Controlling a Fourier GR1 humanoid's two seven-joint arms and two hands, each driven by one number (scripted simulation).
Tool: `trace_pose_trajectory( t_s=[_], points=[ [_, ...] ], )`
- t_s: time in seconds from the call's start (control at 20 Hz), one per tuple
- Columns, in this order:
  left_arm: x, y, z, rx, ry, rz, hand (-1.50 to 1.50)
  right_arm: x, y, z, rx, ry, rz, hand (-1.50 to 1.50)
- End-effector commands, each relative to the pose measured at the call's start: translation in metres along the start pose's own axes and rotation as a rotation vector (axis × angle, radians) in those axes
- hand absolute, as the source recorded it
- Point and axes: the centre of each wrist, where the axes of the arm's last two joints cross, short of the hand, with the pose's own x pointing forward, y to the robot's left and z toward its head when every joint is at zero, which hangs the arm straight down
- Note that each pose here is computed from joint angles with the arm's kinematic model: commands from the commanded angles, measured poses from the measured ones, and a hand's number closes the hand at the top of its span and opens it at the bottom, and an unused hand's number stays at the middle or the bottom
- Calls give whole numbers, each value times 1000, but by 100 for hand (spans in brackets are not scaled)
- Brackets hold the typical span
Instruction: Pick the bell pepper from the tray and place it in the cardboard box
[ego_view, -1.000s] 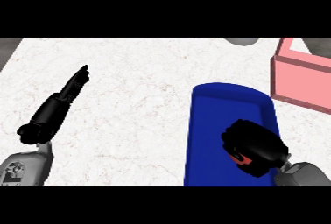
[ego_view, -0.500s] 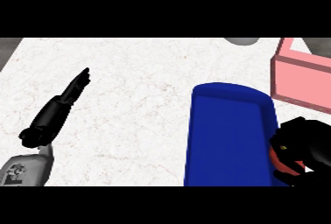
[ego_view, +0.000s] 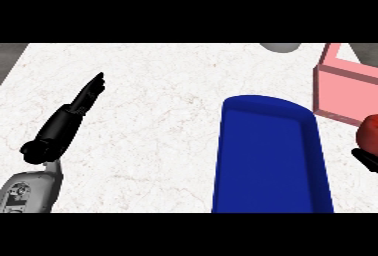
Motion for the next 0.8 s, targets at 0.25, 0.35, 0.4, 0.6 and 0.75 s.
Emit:
trace_pose_trajectory(
  t_s=[0.25, 0.35, 0.4, 0.6, 0.75],
  points=[
    [-2, -9, -13, -25, -7, 0, 0, -63, -58, -35, -122, 250, -37, 150],
    [-5, -20, 3, -22, -3, -1, 0, -81, -75, -38, -123, 271, 8, 150],
    [7, -18, -13, -21, -14, 12, 0, -79, -77, -48, -97, 268, 77, 150],
    [6, -12, -25, -28, -23, 10, 0, -113, -54, -39, 85, 320, 153, 150],
    [0, -6, -7, -42, -19, 6, 0, -128, -72, -30, 242, 424, 126, 150]
  ],
)
